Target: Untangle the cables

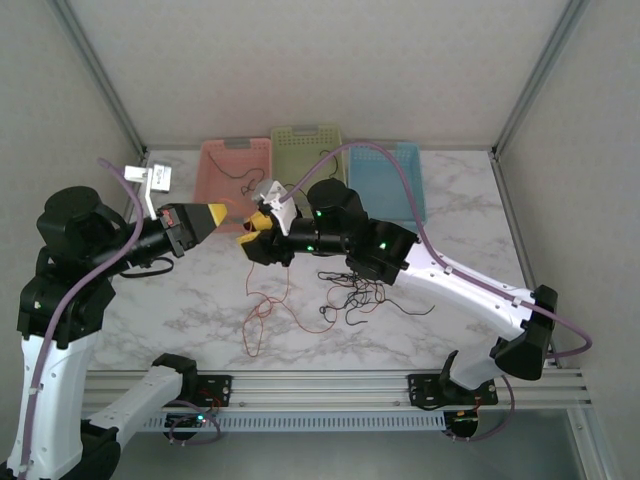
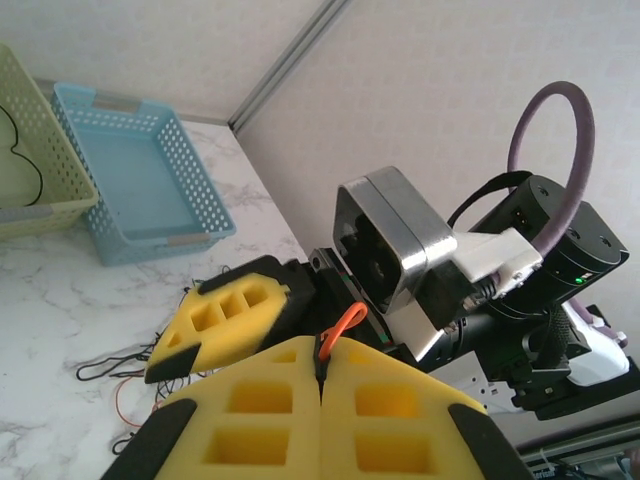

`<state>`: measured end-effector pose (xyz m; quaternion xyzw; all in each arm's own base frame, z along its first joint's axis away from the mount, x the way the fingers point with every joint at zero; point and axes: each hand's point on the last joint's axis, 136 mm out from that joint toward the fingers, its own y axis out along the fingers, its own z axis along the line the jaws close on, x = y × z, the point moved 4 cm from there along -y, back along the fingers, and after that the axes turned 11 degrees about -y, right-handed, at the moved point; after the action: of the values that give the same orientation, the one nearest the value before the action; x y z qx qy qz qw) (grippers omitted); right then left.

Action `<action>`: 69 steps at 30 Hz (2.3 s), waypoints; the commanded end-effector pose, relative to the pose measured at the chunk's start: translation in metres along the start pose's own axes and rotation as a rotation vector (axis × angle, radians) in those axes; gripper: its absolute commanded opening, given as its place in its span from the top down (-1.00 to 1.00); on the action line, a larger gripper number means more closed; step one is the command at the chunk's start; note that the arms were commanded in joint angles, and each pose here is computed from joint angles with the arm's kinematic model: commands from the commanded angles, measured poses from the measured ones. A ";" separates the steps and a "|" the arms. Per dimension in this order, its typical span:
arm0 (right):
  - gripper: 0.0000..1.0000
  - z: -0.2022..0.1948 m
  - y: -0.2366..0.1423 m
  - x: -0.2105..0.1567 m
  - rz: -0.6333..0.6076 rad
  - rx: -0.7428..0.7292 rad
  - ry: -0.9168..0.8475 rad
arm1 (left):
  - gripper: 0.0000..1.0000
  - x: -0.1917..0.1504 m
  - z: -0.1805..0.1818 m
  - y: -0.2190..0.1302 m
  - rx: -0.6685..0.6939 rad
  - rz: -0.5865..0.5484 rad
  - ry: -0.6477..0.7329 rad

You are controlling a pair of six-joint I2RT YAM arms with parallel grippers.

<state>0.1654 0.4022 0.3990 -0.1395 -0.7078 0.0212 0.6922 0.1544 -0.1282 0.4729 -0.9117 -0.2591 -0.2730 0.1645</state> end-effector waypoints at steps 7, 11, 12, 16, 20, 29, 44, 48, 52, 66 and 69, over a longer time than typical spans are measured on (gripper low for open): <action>1.00 0.001 -0.008 0.021 -0.101 -0.028 -0.016 | 1.00 -0.009 0.002 -0.002 -0.007 0.025 -0.024; 1.00 -0.006 -0.021 0.020 -0.110 -0.099 -0.016 | 1.00 -0.009 0.004 -0.002 0.000 0.018 -0.023; 1.00 -0.010 -0.025 0.020 -0.112 -0.125 -0.013 | 0.99 -0.009 0.005 -0.002 0.003 0.016 -0.024; 1.00 -0.042 -0.050 0.017 -0.091 -0.286 0.032 | -0.29 -0.009 0.016 -0.003 0.066 -0.011 -0.026; 1.00 -0.094 -0.095 0.017 -0.094 -0.535 0.110 | -0.63 -0.014 0.032 -0.008 0.161 -0.037 -0.018; 1.00 -0.207 -0.194 0.009 -0.020 -1.082 0.235 | -0.72 -0.038 0.098 -0.020 0.456 -0.064 0.005; 1.00 -0.360 -0.192 -0.103 0.116 -1.347 0.492 | -0.63 -0.083 0.174 -0.021 0.624 -0.052 -0.010; 1.00 -0.385 -0.176 -0.147 0.192 -1.359 0.573 | -0.66 -0.083 0.171 -0.024 0.618 -0.072 0.001; 1.00 -0.401 -0.158 -0.190 0.297 -1.344 0.646 | -0.66 -0.084 0.173 -0.023 0.615 -0.071 -0.001; 0.01 -0.398 -0.157 -0.223 0.459 -1.306 0.822 | -0.66 -0.084 0.176 -0.021 0.624 -0.064 -0.009; 0.00 -0.391 -0.162 -0.209 0.435 -1.286 0.825 | -0.66 -0.084 0.177 -0.020 0.625 -0.060 -0.011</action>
<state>0.5374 0.1418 0.2060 -0.6640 -0.2213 -0.2864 0.6543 0.1523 -0.0652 0.2862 -0.8117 -0.3547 -0.1773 0.4288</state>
